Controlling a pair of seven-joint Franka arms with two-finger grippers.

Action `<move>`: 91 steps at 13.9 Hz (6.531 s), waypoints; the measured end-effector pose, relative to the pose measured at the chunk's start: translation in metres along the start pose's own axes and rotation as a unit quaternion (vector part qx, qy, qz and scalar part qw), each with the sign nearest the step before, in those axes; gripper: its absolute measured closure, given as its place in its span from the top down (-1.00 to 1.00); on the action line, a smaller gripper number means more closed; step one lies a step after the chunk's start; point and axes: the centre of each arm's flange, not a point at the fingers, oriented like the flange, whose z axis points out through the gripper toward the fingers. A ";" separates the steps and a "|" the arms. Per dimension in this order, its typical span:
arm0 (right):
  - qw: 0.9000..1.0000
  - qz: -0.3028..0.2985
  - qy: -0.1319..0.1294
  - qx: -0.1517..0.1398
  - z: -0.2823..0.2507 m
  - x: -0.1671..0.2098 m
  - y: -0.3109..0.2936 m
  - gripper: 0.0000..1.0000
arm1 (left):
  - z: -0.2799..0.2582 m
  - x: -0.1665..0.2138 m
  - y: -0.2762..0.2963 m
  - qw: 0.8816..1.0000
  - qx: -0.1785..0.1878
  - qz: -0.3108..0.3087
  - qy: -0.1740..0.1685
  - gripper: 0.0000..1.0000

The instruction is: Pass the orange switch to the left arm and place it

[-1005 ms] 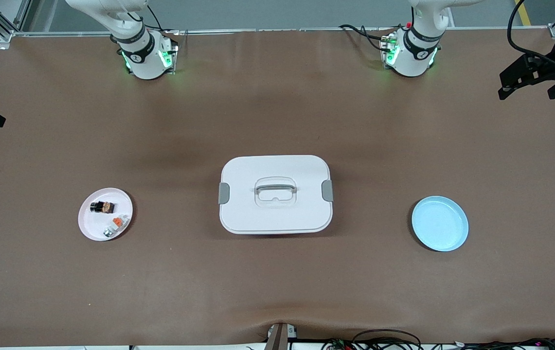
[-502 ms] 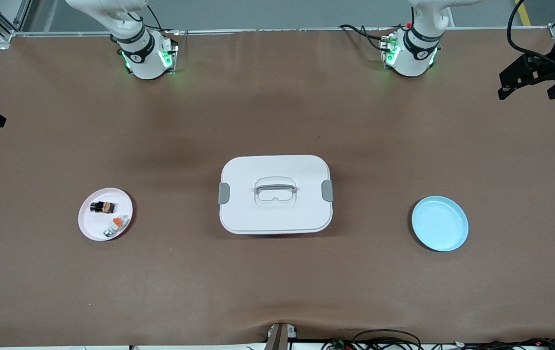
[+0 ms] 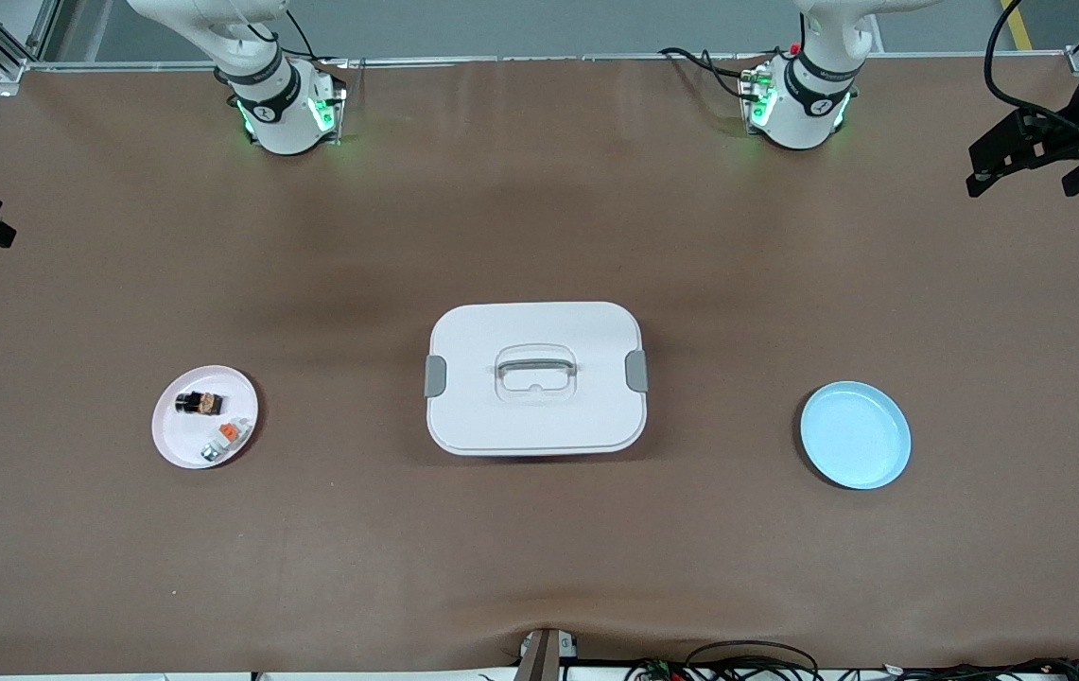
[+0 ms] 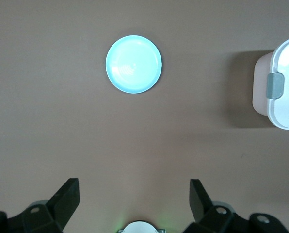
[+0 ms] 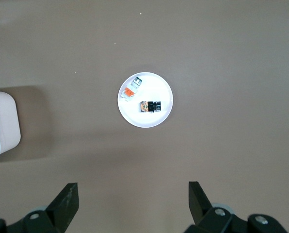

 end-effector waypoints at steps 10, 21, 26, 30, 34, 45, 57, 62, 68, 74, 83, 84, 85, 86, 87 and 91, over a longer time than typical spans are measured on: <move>1.000 0.000 0.000 0.000 0.000 0.000 0.000 1.00 | 0.005 0.007 0.000 1.000 -0.001 0.001 -0.004 1.00; 1.000 -0.004 -0.002 0.010 0.000 0.000 -0.005 1.00 | 0.016 0.014 0.012 1.000 -0.002 0.013 -0.015 1.00; 0.998 -0.065 -0.017 0.016 0.003 -0.004 -0.004 1.00 | 0.014 0.013 0.013 1.000 -0.003 0.013 -0.013 1.00; 0.997 -0.073 -0.015 0.016 0.001 -0.005 -0.004 1.00 | 0.011 0.013 0.013 1.000 -0.003 0.014 -0.009 1.00; 0.997 -0.074 -0.015 0.016 0.000 -0.006 -0.005 1.00 | 0.011 0.014 0.010 1.000 -0.003 0.011 -0.010 1.00; 0.997 -0.076 -0.012 0.016 -0.001 -0.005 -0.011 1.00 | 0.012 0.015 0.001 1.000 -0.003 0.000 -0.010 1.00; 0.999 -0.047 -0.013 0.016 -0.002 -0.006 -0.010 1.00 | 0.007 0.014 -0.007 1.000 -0.003 -0.008 -0.005 1.00; 0.999 -0.042 -0.011 0.014 -0.002 -0.006 -0.006 1.00 | 0.008 0.014 -0.007 1.000 -0.003 -0.008 -0.006 1.00; 0.999 -0.033 0.002 0.007 0.023 0.014 0.002 1.00 | 0.008 0.014 -0.007 1.000 -0.003 -0.008 -0.007 1.00; 1.000 -0.016 -0.004 0.004 0.128 0.037 0.019 1.00 | 0.013 0.015 -0.007 1.000 -0.003 -0.008 -0.012 1.00; 0.997 -0.008 -0.074 0.003 0.228 0.053 0.028 1.00 | 0.037 0.024 -0.002 1.000 -0.003 -0.003 -0.021 1.00; 0.997 -0.006 -0.078 0.003 0.234 0.054 0.031 1.00 | 0.039 0.025 -0.002 1.000 -0.003 -0.003 -0.020 1.00; 0.997 -0.006 -0.081 0.004 0.238 0.055 0.034 1.00 | 0.040 0.026 -0.001 1.000 -0.004 -0.003 -0.019 1.00; 0.997 -0.013 -0.082 0.004 0.241 0.055 0.036 1.00 | 0.041 0.027 -0.001 1.000 -0.004 -0.003 -0.017 1.00; 0.996 -0.024 -0.083 0.005 0.246 0.057 0.038 1.00 | 0.044 0.028 -0.001 1.000 -0.004 -0.002 -0.016 1.00; 0.995 -0.037 -0.093 0.005 0.281 0.063 0.038 1.00 | 0.057 0.032 0.002 1.000 -0.004 0.000 -0.016 1.00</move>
